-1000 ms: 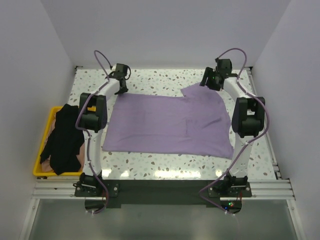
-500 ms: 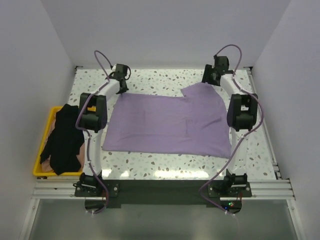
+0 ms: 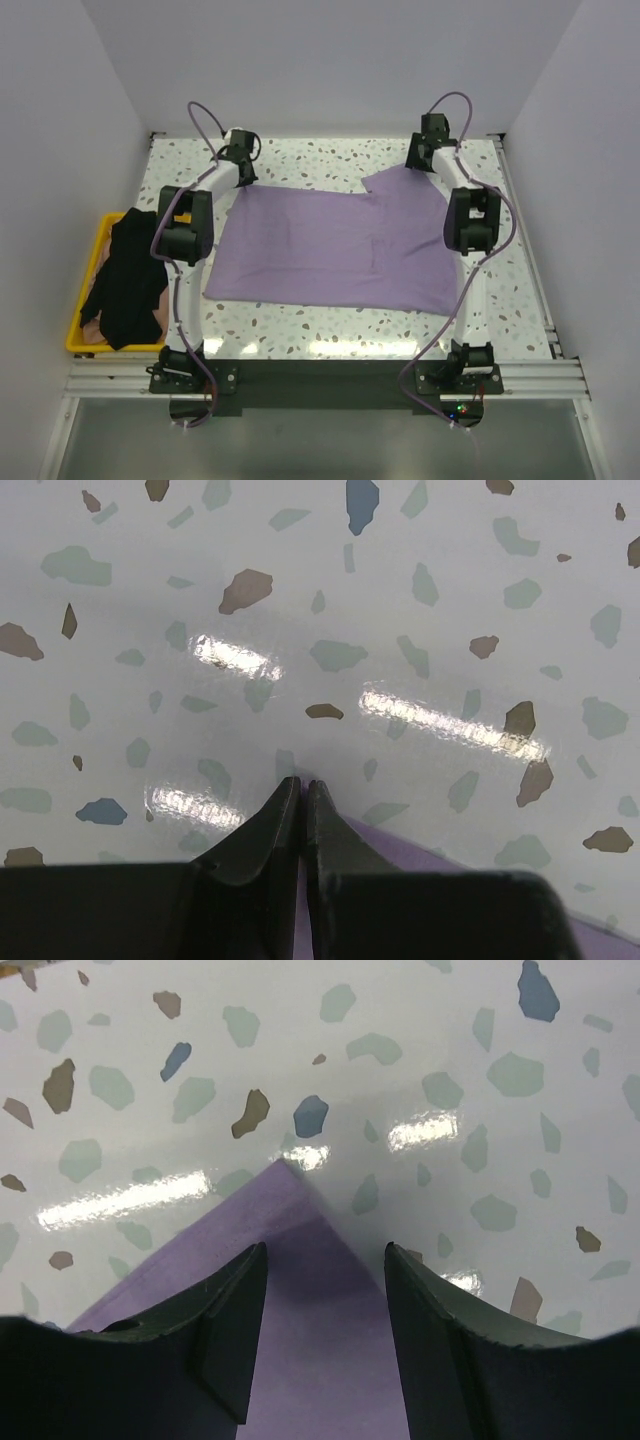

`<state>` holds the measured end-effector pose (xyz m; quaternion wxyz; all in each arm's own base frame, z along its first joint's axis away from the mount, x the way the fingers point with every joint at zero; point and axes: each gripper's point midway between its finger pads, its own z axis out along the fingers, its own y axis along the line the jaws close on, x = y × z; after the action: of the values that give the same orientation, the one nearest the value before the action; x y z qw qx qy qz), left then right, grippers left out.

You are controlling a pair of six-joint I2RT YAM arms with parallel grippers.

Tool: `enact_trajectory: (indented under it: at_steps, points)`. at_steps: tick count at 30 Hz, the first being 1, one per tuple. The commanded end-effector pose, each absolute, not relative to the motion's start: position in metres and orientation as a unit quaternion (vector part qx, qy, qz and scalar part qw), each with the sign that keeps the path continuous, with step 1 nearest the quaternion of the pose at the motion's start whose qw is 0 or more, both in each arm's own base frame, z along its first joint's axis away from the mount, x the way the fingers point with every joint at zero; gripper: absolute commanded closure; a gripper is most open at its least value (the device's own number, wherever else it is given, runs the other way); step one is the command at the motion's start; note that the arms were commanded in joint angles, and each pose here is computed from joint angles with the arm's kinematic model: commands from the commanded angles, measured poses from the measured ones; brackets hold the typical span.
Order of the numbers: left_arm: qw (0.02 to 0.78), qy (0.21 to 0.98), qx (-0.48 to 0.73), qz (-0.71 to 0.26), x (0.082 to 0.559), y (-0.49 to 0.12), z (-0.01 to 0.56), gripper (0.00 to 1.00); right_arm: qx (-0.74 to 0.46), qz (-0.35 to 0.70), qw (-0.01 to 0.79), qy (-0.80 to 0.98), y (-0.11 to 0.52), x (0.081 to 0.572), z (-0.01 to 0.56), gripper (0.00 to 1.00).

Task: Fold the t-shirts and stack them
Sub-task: Fold the tshirt

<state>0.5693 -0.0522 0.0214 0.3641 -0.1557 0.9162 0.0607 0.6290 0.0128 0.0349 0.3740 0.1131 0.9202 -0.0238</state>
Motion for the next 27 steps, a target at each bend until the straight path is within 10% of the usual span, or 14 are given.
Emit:
enact_trajectory:
  at_steps: [1, 7, 22, 27]
  points:
    - [0.361, 0.919, -0.153, 0.041, 0.566, -0.055, 0.022, 0.95, 0.115, -0.049, 0.374, 0.919, 0.018, 0.631, 0.041, 0.46]
    - [0.361, 0.919, -0.153, 0.040, 0.565, -0.054, 0.022, 0.96, 0.101, -0.054, 0.354, 0.928, 0.030, 0.626, 0.024, 0.49]
    - [0.389, 0.906, -0.167, 0.020, 0.572, -0.048, 0.038, 1.00, 0.118, -0.036, 0.387, 0.914, 0.031, 0.627, 0.063, 1.00]
    - [0.406, 0.896, -0.177, 0.017, 0.578, -0.042, 0.050, 1.00, 0.142, -0.024, 0.424, 0.894, 0.024, 0.630, 0.098, 1.00]
